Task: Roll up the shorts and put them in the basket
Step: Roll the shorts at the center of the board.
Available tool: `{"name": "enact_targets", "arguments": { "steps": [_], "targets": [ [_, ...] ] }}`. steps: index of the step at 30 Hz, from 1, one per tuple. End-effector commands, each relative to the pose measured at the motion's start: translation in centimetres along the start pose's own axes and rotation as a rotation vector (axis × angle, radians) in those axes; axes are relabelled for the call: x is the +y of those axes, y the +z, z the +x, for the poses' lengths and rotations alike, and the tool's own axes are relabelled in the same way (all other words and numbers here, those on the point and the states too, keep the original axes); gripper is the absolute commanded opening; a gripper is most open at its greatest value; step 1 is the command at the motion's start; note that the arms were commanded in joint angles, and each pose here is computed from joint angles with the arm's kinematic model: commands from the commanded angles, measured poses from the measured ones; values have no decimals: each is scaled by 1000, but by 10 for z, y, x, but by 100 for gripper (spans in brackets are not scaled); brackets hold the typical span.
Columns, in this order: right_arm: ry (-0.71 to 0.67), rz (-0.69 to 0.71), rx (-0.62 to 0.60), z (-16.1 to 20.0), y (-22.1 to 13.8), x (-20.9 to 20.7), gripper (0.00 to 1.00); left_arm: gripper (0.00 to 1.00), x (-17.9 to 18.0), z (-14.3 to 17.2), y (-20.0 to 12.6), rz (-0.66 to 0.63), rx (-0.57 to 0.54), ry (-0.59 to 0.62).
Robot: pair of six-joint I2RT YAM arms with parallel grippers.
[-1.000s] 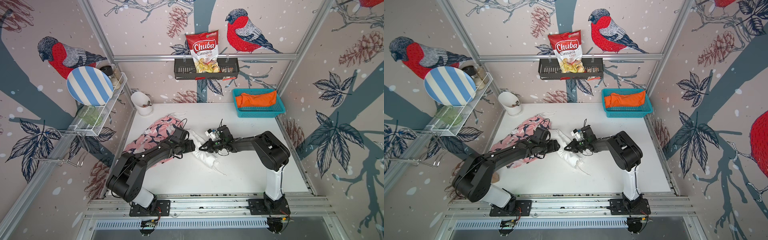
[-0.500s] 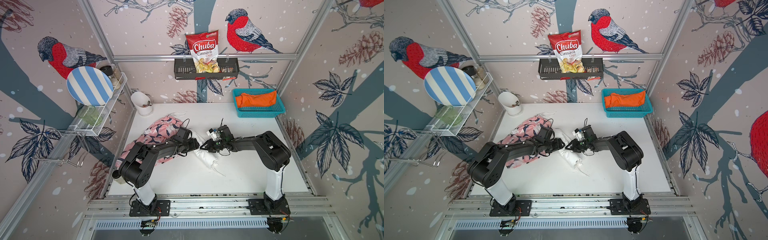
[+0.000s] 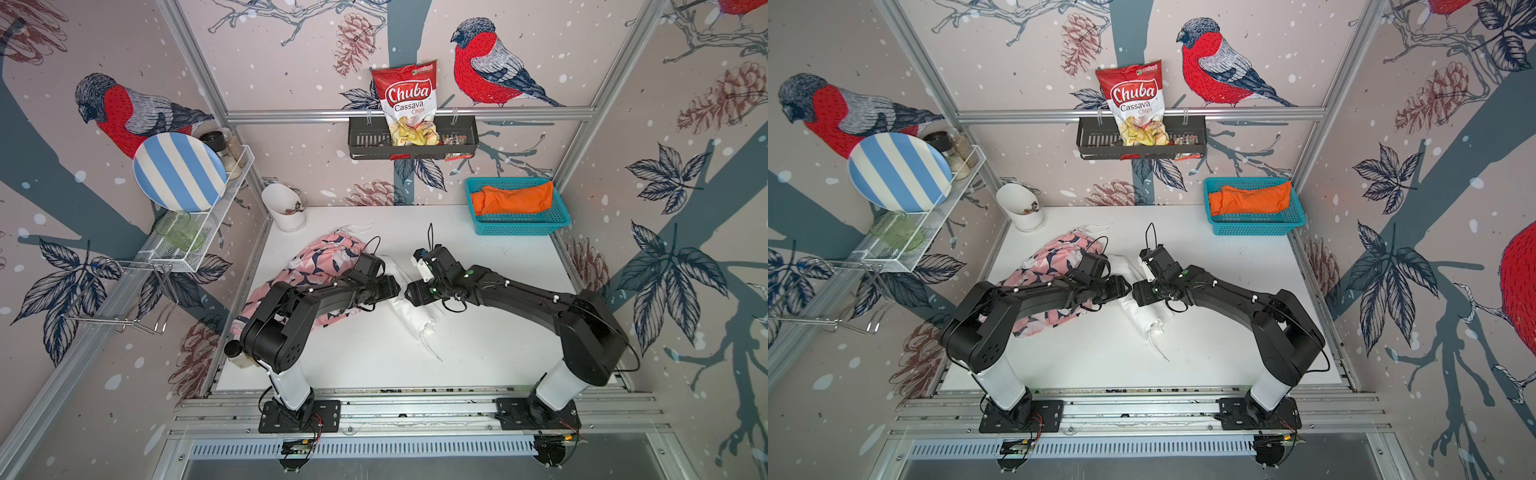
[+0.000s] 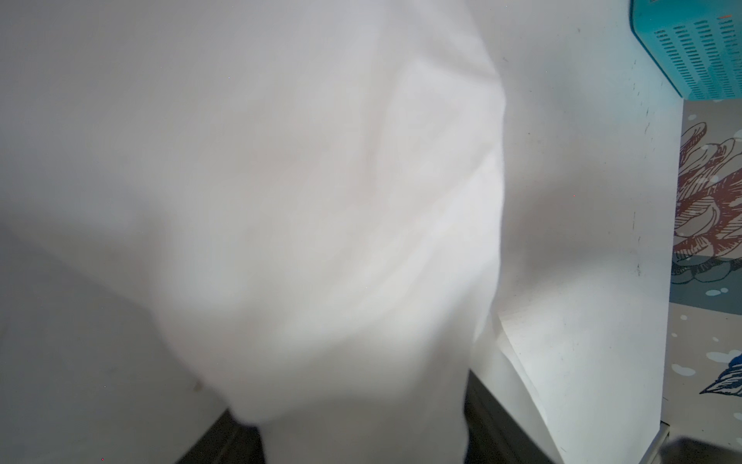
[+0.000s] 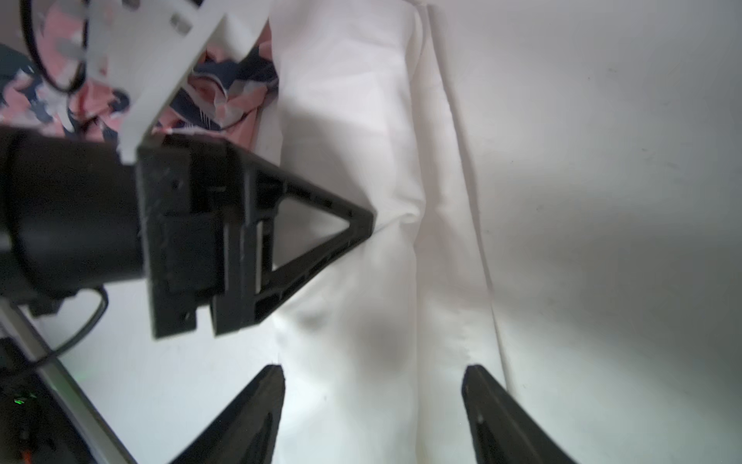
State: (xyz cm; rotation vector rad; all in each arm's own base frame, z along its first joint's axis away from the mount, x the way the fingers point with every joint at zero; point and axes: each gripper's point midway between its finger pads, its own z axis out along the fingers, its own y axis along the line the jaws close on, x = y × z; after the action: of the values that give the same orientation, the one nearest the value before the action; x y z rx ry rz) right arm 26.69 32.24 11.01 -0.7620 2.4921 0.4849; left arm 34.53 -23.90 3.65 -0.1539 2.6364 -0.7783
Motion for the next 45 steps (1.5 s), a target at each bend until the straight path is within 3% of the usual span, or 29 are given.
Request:
{"name": "enact_targets", "arguments": {
  "steps": [1,5,11,13,18,21,26,30,36,40,45],
  "targets": [
    [-161,201,51,20,-14,-10,79,68,13,11,0,-56,52,3],
    [-289,257,64,36,-11,13,85,68,13,11,0,-59,51,2],
    [-300,251,106,47,16,24,83,68,11,8,-1,-63,51,2],
    [-279,220,119,50,24,24,73,68,11,7,-2,-69,48,6],
    [-168,62,131,49,24,28,22,69,11,-3,-10,-100,23,23],
    [-47,-130,118,45,13,35,7,69,11,-17,-18,-132,-10,36],
    [176,-417,48,32,-9,25,4,70,5,-49,-26,-166,-58,70],
    [312,-488,57,40,-1,-7,5,69,4,-67,-12,-200,-45,103],
    [507,-455,110,77,30,-61,3,69,10,-92,18,-267,-23,136],
    [541,-400,154,99,44,-79,3,69,16,-104,37,-297,-6,148],
    [521,-329,183,106,43,-87,16,69,21,-107,52,-310,21,156]
  ]
}}
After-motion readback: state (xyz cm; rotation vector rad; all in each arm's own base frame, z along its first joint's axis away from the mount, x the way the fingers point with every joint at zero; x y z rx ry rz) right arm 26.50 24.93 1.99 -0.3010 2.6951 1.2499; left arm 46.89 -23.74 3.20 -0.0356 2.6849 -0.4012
